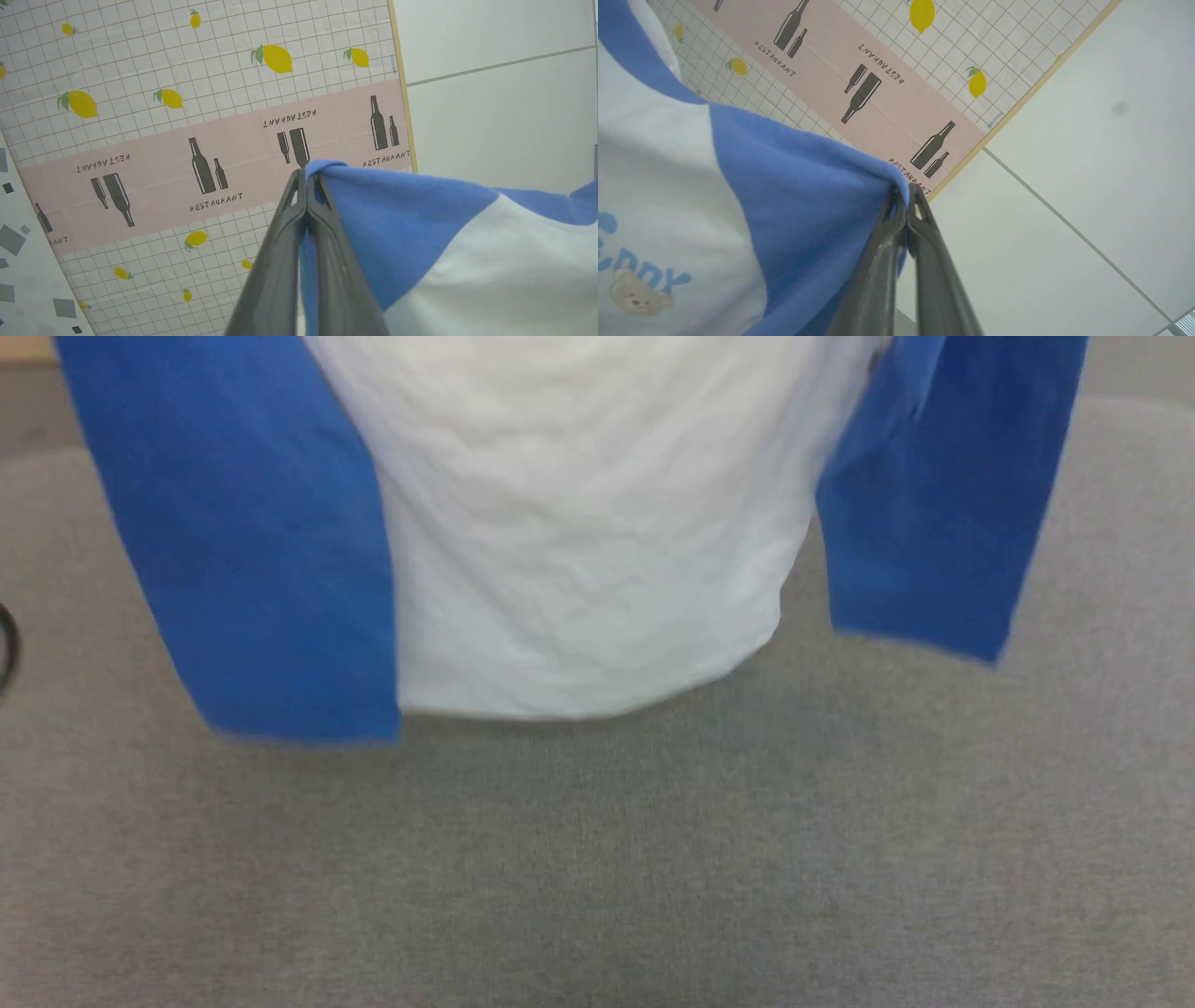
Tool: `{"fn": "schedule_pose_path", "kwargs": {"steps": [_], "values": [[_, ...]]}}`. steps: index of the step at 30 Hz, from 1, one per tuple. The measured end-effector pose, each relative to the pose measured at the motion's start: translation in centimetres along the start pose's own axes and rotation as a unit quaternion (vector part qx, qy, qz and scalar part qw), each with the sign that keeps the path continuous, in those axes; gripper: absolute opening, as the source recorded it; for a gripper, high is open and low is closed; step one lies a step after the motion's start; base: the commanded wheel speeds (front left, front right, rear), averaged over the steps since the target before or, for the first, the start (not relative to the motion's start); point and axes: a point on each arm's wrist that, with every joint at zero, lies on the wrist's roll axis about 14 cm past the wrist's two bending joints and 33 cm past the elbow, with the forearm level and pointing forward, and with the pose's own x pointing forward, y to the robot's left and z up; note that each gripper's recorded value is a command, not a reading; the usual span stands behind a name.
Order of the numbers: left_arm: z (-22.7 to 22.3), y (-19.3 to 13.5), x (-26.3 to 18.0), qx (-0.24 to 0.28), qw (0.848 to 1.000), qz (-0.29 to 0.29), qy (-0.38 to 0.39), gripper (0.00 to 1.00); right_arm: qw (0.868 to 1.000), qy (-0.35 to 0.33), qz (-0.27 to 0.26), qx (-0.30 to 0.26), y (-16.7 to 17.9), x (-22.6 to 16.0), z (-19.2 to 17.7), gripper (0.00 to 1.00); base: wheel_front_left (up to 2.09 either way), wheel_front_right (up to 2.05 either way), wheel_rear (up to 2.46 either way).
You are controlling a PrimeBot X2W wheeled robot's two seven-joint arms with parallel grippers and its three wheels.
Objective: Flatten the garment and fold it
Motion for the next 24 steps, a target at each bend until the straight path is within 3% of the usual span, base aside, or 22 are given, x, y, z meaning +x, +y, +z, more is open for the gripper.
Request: {"fn": "schedule_pose_path", "kwargs": {"steps": [9, 17, 24], "values": [[-3.1, 2.8, 7.0, -0.007, 0.996, 0.057, -0.070, 0.00, 0.998, 0.010, -0.025, -0.048, -0.5, 8.6, -3.6, 0.00, 0.00, 0.00, 0.00], [-7.8, 3.9, 10.1, 0.008, 0.990, 0.077, -0.117, 0.00, 0.993, 0.004, -0.034, -0.110, 0.3, 13.5, -7.5, 0.00, 0.00, 0.00, 0.00], [-15.1, 3.7, 10.4, 0.028, 0.992, 0.056, -0.108, 0.00, 0.991, 0.035, 0.002, -0.128, 4.2, 15.6, -15.3, 0.00, 0.00, 0.00, 0.00]]}}
